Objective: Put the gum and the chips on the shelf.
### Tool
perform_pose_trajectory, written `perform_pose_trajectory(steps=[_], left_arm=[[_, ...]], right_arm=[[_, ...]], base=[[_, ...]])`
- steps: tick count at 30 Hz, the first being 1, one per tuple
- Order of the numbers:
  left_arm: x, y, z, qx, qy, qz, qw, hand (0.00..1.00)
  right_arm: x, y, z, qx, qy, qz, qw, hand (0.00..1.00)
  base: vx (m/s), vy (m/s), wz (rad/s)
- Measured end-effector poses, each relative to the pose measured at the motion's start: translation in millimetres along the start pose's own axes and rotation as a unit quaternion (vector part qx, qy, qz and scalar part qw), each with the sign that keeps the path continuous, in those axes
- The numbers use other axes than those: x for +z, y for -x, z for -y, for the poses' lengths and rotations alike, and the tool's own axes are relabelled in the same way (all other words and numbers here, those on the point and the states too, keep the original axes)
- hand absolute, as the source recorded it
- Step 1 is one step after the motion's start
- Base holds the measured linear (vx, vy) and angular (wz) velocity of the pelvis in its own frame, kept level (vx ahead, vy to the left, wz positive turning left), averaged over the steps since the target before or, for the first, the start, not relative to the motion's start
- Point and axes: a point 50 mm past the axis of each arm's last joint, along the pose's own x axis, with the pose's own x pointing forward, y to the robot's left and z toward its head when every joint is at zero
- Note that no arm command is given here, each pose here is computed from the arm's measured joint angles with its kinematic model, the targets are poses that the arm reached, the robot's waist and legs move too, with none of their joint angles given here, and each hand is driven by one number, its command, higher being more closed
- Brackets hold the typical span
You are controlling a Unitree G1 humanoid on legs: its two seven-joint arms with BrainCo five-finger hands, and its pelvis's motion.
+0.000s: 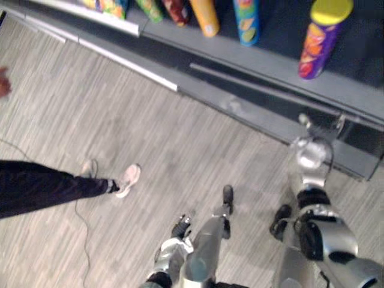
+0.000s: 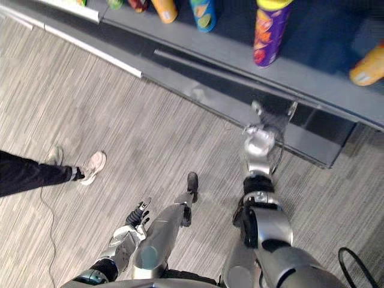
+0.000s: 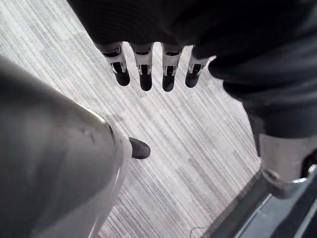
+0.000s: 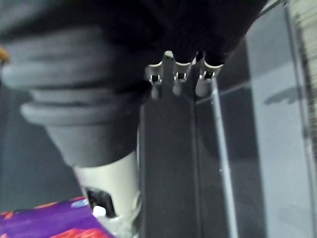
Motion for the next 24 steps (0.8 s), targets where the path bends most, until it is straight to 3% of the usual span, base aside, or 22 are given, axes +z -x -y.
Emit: perform_pose_trajectory(steps=[8, 13, 17, 19, 24], left_arm=[[-5.2, 5.6, -38.1, 0.061, -0.032, -0.009, 0.998, 0.0], [-31.5, 18.8, -65.6, 0.106, -0.03, -0.055, 0.992, 0.0], [-53.2, 30.3, -77.3, 0.11, -0.037, -0.092, 0.989, 0.0], [-59.0, 33.8, -81.5, 0.106, -0.028, -0.102, 0.989, 0.0], [-69.4, 40.2, -86.7, 0.099, -0.013, -0.12, 0.988, 0.0]], right_arm=[[-78.5, 74.9, 21.6, 0.132, 0.058, -0.087, 0.986, 0.0], [-143.4, 142.9, 75.4, 0.217, 0.135, -0.221, 0.941, 0.0], [-176.2, 186.2, 120.7, 0.232, 0.173, -0.323, 0.901, 0.0], [-181.4, 187.7, 130.3, 0.231, 0.167, -0.347, 0.893, 0.0], [-199.8, 199.7, 173.6, 0.152, 0.131, -0.438, 0.876, 0.0]], base=[[0.05, 0.004, -0.39], [0.12, 0.044, -0.29], [0.13, 0.043, -0.12], [0.1, 0.047, -0.1], [0.06, 0.029, 0.02]])
